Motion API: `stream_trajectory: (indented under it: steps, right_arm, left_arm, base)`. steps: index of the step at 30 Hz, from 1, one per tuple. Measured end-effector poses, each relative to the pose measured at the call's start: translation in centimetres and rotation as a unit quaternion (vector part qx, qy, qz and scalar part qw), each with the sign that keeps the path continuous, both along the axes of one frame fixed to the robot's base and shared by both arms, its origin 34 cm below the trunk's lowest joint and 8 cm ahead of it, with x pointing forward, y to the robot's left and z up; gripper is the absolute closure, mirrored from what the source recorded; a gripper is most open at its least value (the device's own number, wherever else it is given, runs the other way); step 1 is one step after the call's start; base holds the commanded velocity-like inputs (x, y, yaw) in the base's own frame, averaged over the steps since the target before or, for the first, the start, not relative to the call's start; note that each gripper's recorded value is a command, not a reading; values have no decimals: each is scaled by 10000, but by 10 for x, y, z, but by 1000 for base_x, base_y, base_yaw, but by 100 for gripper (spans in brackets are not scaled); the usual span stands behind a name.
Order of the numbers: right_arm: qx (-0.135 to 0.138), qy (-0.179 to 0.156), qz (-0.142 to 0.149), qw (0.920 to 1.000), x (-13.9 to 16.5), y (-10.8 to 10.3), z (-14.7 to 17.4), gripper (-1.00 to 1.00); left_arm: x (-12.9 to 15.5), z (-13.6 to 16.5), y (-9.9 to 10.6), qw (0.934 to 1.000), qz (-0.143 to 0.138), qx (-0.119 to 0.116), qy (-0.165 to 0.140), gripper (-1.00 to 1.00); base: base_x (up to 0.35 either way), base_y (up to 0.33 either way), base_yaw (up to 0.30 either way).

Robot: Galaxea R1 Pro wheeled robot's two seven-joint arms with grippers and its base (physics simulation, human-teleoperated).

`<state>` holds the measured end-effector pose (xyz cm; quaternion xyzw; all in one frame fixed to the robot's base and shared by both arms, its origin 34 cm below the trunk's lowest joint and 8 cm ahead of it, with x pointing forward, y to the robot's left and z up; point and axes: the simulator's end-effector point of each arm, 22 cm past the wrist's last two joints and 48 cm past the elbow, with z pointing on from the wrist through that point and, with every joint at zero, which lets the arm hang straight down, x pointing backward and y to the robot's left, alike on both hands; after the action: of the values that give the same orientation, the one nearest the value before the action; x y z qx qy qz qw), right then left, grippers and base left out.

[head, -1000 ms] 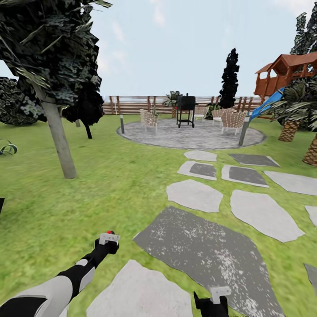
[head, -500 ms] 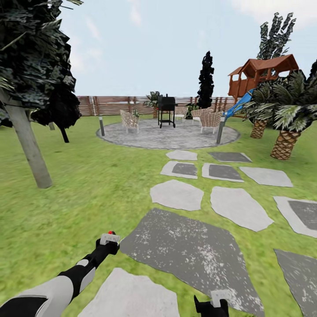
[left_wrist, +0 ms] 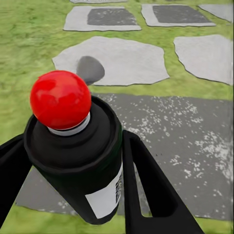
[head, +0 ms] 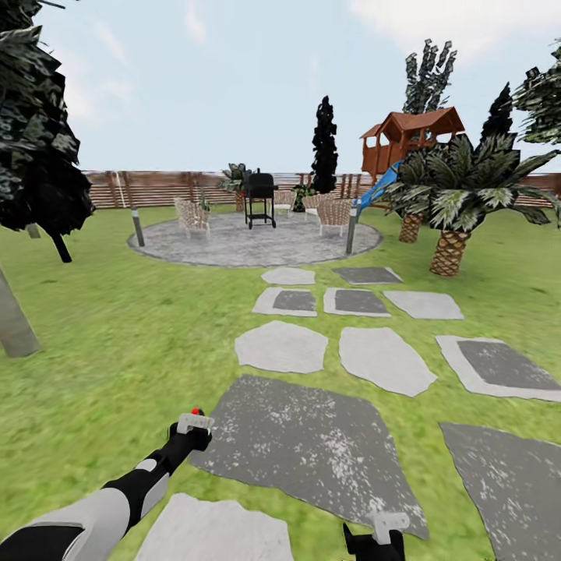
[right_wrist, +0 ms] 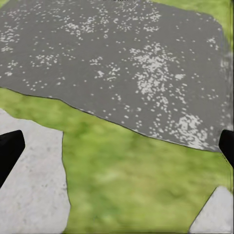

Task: In the garden, pick up the pesticide atomizer on the floor and spray pesticide onto both trees until each tree trunk is fully covered.

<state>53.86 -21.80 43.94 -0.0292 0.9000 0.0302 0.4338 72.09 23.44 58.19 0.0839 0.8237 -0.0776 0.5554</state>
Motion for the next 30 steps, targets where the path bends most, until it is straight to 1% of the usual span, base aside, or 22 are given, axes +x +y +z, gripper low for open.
stream_trajectory:
  steps: [15, 20, 30]
  right_arm:
    - [0, 1, 1, 10000, 5, 0, 30, -100]
    - [2, 1, 2, 10000, 6, 0, 40, -100]
    - [1, 1, 5, 10000, 8, 0, 59, -100]
  left_arm:
    - [5, 30, 0, 10000, 2, 0, 5, 100]
    - [6, 40, 0, 10000, 3, 1, 3, 100]
    - [8, 59, 0, 10000, 1, 1, 7, 100]
  base:
    - [0, 0, -291]
    - [0, 0, -79]
    - [0, 0, -11]
